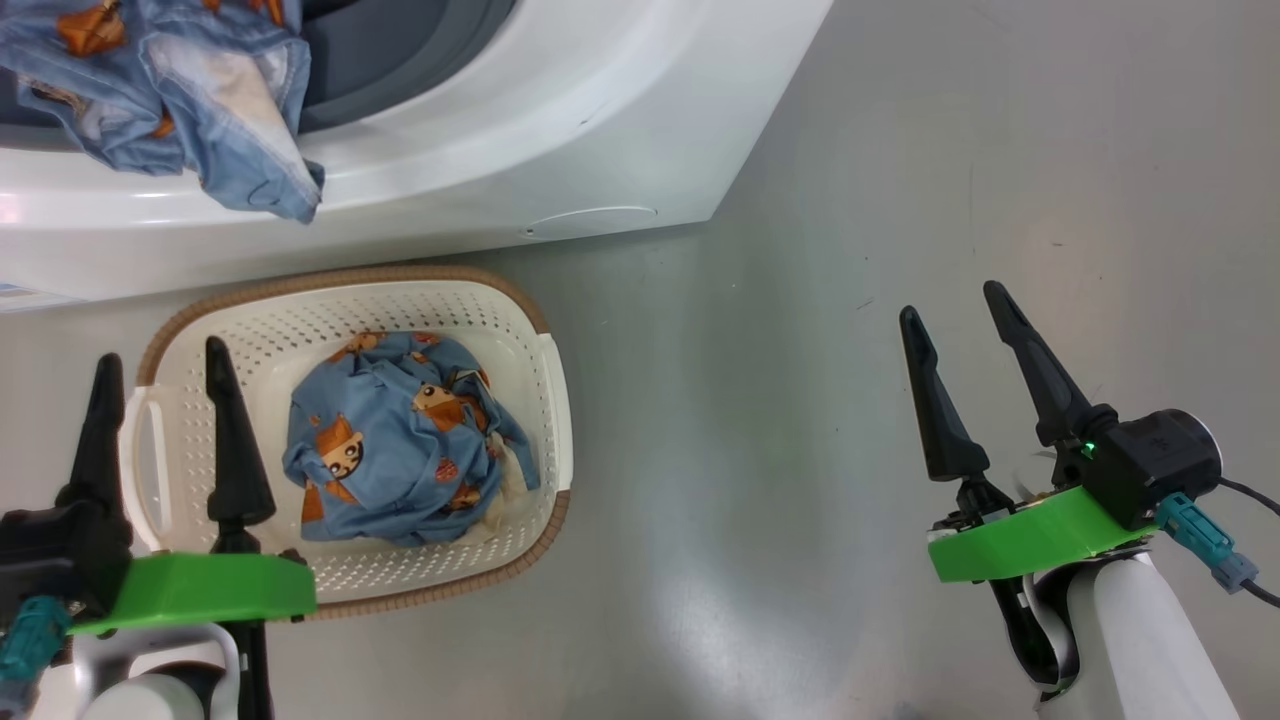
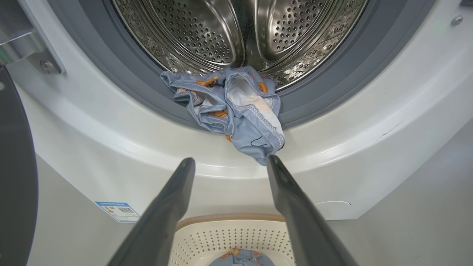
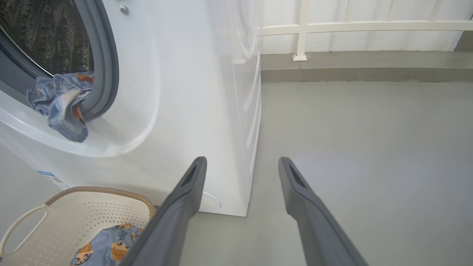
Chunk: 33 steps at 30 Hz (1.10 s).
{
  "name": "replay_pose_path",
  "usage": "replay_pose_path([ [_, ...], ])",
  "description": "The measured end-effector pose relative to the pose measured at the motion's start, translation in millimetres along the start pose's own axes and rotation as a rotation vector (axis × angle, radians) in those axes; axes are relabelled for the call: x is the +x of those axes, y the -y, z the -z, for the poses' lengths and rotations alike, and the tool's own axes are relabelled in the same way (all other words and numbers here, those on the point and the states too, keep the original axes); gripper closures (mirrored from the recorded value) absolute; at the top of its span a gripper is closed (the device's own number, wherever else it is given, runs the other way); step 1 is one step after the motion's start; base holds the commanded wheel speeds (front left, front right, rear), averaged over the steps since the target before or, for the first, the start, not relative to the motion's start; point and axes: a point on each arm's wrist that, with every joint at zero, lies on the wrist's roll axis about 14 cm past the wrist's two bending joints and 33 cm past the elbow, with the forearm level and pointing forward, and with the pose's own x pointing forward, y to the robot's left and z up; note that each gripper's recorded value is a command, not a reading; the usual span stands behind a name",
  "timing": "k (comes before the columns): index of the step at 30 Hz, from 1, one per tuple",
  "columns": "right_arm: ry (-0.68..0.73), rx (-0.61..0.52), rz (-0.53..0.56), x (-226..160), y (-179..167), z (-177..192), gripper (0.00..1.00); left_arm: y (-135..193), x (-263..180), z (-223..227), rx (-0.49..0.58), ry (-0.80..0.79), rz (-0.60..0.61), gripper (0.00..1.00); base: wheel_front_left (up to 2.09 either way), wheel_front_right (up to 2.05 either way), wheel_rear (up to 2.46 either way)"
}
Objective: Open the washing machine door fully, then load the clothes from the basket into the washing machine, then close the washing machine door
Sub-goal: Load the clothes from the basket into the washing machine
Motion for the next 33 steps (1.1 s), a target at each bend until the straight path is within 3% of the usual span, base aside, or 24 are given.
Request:
replay_pose_path([
  [11, -0.008, -0.006, 0.014, -3.2, 5.5, 1.7, 0.00, 0.3, 7.3, 8.7, -0.018, -0.039, -0.001, 0.00, 0.00, 0.00, 0.00],
  [18, -0.013, -0.007, 0.041, -7.8, 14.7, 1.4, 0.00, 17.0, 44.9, -5.9, 0.015, -0.028, 0.071, 0.00, 0.00, 0.00, 0.00],
  [22, -0.007, 0.003, 0.060, -11.9, 20.7, -2.3, 0.00, 31.4, 64.6, 1.3, 0.053, -0.116, 0.130, 0.00, 0.00, 0.00, 0.00],
  [33, 0.024, 0.011, 0.082, -23.5, 25.8, -18.6, 0.00, 42.7, 111.8, -26.1, 0.065, -0.179, 0.097, 0.00, 0.00, 0.00, 0.00],
])
